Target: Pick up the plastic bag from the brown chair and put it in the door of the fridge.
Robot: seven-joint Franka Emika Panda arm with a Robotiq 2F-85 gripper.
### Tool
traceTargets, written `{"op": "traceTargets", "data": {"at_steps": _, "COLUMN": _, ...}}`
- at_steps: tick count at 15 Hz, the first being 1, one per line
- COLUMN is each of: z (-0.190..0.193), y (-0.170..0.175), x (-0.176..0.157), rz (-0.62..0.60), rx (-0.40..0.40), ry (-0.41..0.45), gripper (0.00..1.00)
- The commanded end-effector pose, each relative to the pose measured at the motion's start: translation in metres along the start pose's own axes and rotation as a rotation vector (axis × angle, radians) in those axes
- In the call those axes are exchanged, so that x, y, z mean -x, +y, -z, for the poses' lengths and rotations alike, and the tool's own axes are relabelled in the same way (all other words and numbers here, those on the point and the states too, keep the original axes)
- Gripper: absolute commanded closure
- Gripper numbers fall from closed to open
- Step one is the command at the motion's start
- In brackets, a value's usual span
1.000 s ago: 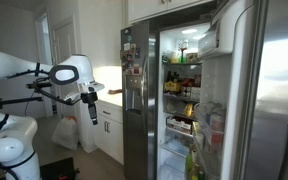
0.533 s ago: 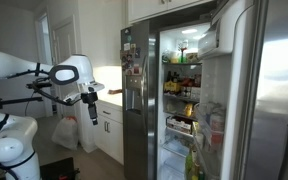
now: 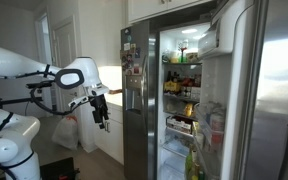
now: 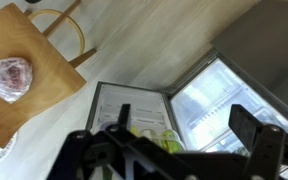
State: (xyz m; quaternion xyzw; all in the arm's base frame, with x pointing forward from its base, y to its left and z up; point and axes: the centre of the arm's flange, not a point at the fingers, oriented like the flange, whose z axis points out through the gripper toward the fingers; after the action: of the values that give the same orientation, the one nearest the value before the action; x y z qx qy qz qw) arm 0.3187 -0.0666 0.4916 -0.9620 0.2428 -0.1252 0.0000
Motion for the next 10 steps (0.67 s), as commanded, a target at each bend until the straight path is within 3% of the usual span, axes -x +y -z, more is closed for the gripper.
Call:
{"op": "traceTargets", "data": {"at_steps": 1, "z": -0.01, "y": 0.001, "x": -0.03, "rz": -0.135, "rx": 0.033, "ry": 0.009, "gripper": 0.0}}
{"op": "traceTargets", "data": {"at_steps": 10, "z": -0.032, "y": 0.025, "x": -0.071, "rz": -0.294, "rx": 0.065, "ry": 0.046, "gripper": 0.0}}
